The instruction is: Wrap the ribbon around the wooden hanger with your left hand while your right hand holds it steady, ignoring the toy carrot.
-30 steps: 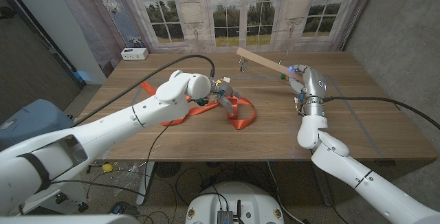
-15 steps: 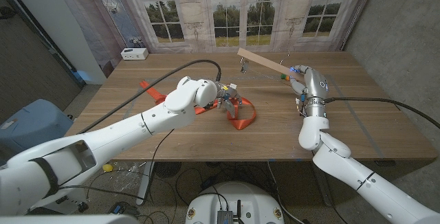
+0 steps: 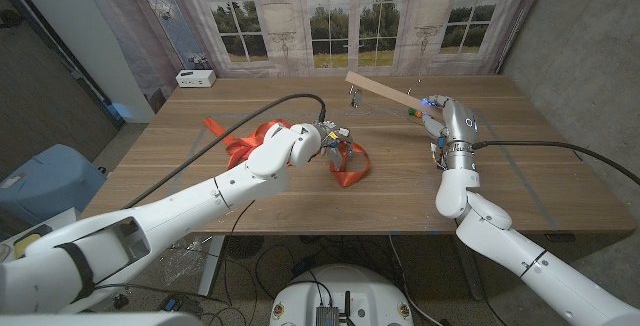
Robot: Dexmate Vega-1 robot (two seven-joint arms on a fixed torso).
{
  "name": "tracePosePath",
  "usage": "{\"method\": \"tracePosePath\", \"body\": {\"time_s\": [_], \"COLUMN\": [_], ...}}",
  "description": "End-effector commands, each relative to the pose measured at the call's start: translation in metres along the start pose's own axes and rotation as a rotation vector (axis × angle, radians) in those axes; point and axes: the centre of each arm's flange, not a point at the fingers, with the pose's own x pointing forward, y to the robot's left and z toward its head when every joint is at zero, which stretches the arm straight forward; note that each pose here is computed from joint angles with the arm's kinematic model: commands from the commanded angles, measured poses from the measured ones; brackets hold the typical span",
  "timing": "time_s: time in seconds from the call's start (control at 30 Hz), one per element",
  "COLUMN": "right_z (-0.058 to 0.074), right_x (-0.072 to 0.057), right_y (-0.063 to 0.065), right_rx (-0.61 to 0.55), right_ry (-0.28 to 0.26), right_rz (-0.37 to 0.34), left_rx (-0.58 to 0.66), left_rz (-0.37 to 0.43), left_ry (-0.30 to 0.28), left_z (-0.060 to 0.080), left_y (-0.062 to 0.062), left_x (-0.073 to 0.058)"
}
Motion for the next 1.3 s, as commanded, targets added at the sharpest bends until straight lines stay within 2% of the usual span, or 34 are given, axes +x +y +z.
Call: {"method": "tracePosePath", "body": {"time_s": [0.03,0.2,0.57,0.8,1.03,1.3], "right_z": [0.0,0.0,-0.004,-0.004,-0.007,-0.016], "right_x": [0.001,0.002,-0.001,-0.001,-0.004,-0.008], "right_y": [0.0,-0.001,-0.003,-0.005,-0.005,-0.008], "right_rx": [-0.005,0.003,0.029,0.034,0.053,0.048], "right_ry": [0.002,0.008,0.033,0.037,0.056,0.093], "right_rz": [0.003,-0.006,-0.021,-0.032,-0.044,-0.065], "left_rx": [-0.017,-0.051,-0.161,-0.16,-0.155,-0.158], "left_rz": [0.082,0.166,0.349,0.452,0.526,0.58], "left_ry": [0.019,0.023,0.061,0.128,0.181,0.206], "left_z": [-0.006,-0.016,-0.051,-0.071,-0.091,-0.107], "left_y": [-0.015,-0.011,0.009,0.028,0.042,0.054], "left_x": [0.005,-0.003,-0.031,-0.049,-0.062,-0.073]}}
